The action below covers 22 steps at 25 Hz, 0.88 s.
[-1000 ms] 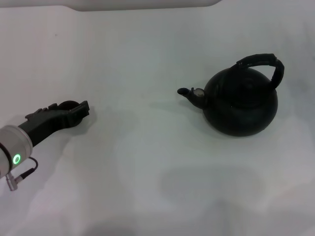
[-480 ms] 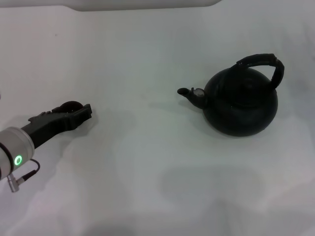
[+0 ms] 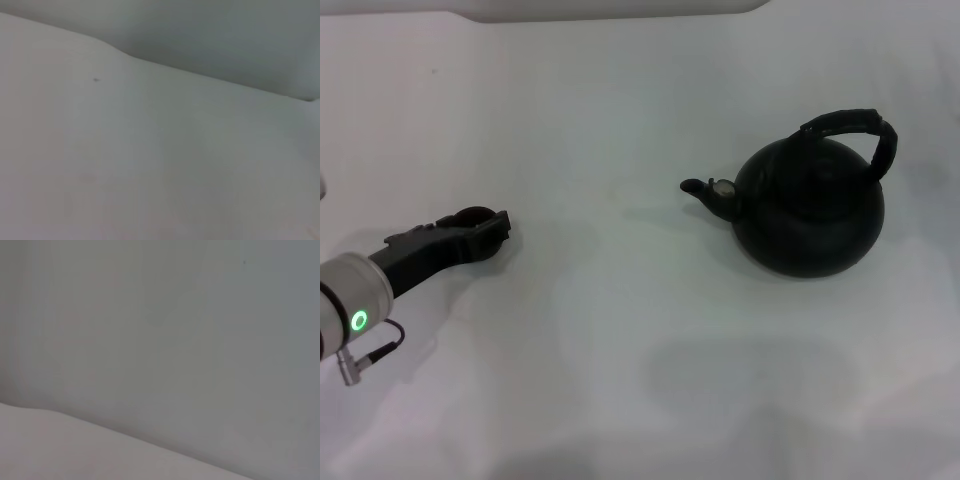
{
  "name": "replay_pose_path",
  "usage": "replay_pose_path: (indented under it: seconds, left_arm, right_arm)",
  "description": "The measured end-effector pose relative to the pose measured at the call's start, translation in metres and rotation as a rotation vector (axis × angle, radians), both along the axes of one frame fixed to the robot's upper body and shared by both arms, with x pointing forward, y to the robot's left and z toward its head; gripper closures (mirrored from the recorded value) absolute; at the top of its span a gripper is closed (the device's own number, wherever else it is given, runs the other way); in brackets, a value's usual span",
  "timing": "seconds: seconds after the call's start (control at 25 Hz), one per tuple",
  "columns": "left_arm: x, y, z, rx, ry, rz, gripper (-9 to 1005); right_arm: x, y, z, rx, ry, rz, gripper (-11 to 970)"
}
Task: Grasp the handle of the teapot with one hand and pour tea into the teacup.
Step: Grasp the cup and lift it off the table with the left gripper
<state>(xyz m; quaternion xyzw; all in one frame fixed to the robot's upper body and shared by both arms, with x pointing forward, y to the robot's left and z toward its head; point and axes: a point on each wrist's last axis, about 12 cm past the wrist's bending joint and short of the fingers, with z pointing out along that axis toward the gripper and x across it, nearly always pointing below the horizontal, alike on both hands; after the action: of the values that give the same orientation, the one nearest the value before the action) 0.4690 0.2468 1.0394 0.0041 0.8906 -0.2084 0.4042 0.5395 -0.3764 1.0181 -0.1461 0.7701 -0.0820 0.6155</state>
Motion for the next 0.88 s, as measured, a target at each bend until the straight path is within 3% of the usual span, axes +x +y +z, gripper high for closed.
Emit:
replay_pose_path:
  seconds: [0.44, 0.72, 0.88]
  left_arm:
    - [0.003, 0.0, 0.0, 0.001, 0.006, -0.015, 320]
    - [0.006, -0.004, 0.011, 0.008, -0.028, -0.048, 323]
    - [0.009, -0.006, 0.022, 0.049, -0.064, -0.122, 325]
  right_arm:
    - [-0.001, 0.0, 0.0, 0.001, -0.002, 0.0, 87]
    - [0.0, 0.0, 0.0, -0.002, -0.001, 0.0, 87]
    - [0.0, 0.0, 0.0, -0.003, -0.001, 0.0, 87]
